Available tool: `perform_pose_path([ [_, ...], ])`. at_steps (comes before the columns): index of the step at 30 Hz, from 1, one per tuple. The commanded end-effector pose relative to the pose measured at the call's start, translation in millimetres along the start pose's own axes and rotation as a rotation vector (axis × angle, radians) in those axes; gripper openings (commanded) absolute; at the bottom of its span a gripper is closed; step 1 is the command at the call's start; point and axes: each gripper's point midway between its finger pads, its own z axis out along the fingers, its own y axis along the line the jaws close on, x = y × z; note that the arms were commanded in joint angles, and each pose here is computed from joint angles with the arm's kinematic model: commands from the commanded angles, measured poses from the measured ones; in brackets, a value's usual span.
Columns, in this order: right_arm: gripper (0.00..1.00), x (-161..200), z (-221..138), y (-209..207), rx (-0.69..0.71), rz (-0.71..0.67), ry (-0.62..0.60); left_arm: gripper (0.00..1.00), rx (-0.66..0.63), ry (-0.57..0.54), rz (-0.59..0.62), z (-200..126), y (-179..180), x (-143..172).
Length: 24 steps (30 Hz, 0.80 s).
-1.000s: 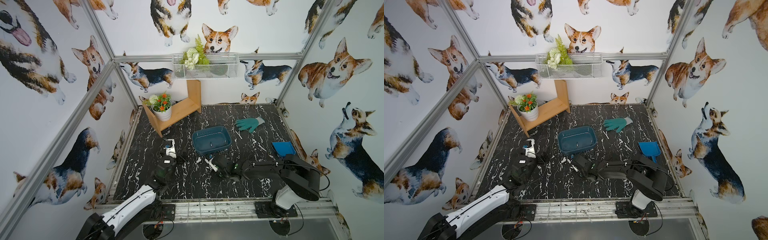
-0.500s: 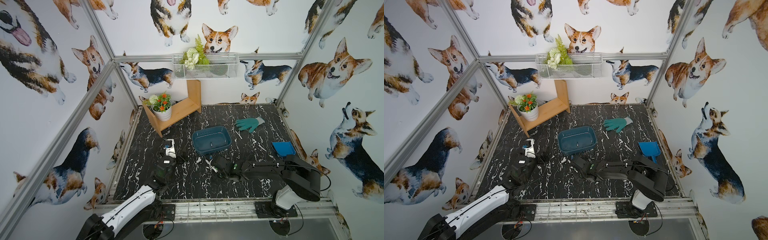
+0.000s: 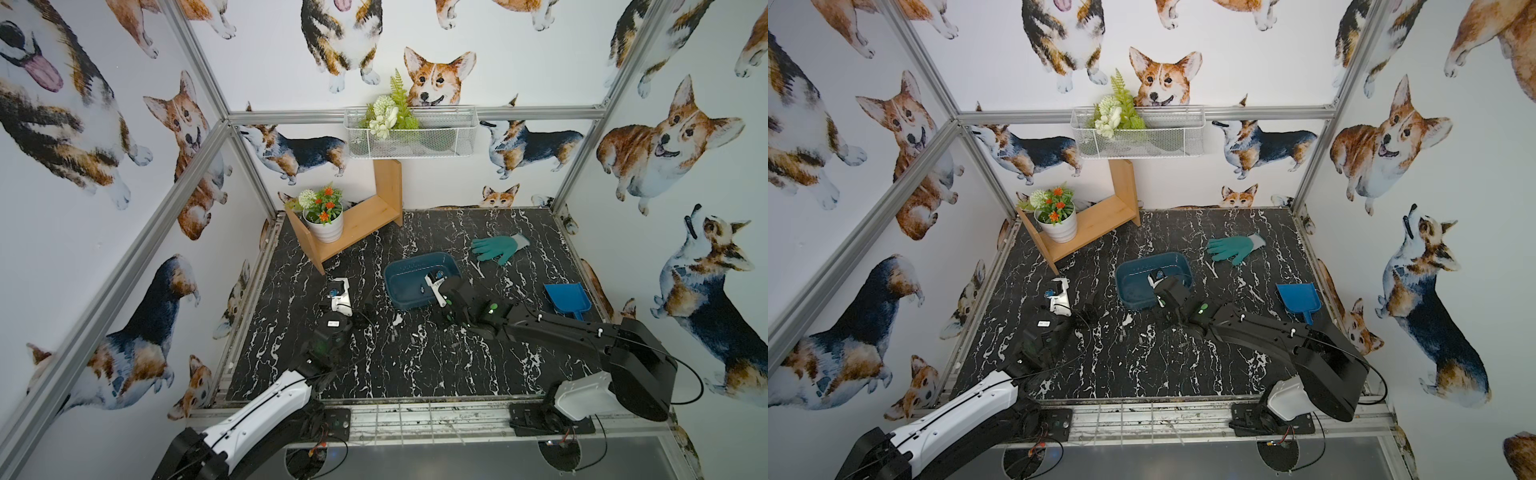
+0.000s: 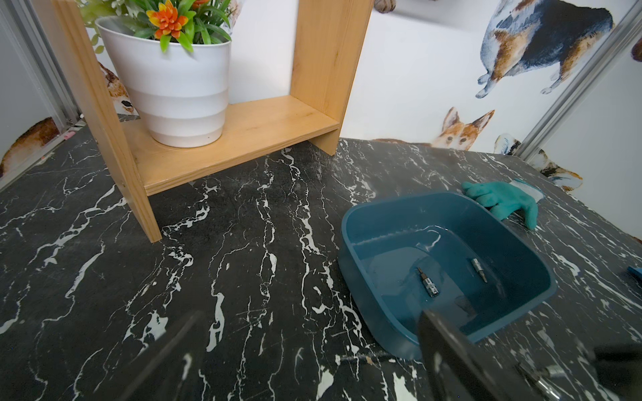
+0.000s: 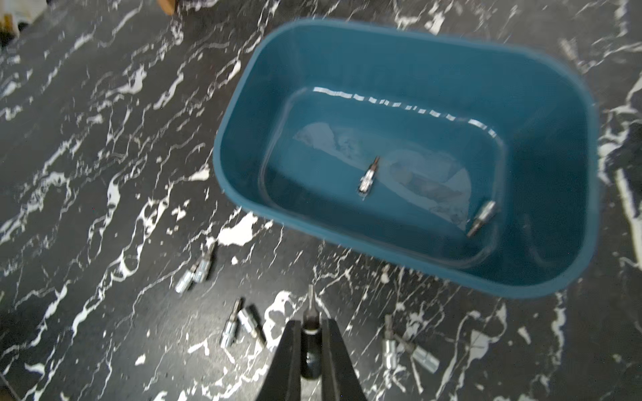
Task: Put the bit on the desktop into the storage box
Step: Pick up the screwdriver bit from the center of the board, then place the screwdriver bit in the storage box.
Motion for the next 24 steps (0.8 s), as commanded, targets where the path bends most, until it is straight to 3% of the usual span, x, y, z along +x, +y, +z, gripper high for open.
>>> perform_pose_path([
  [1,0.11,-34.3,8.2,-2.3,-0.020,0.007,-0.082,1.00,0.022,-0.009,-0.002,1.1,-4.7,-3.6],
  [7,0.11,-65.9,43.3,-18.8,0.005,0.045,-0.111,1.00,0.020,0.002,0.001,3.1,-4.9,-1.1],
  [13,0.13,-74.4,75.4,-30.4,0.065,0.041,-0.085,1.00,0.028,0.001,0.001,2.9,-6.1,-0.8],
  [15,0.25,-76.1,79.5,-32.4,0.081,0.039,-0.082,1.00,0.029,0.002,0.001,3.0,-6.3,-0.6],
  [17,0.46,-76.9,79.3,-33.4,0.088,0.038,-0.081,1.00,0.026,0.000,0.001,2.8,-5.7,-1.2],
  [18,0.50,-77.3,77.7,-33.8,0.090,0.038,-0.083,1.00,0.025,0.000,0.003,2.8,-5.5,-0.8],
  [24,0.54,-68.7,50.3,-38.6,0.095,0.053,-0.095,1.00,0.024,0.002,0.004,3.4,-5.4,0.0],
])
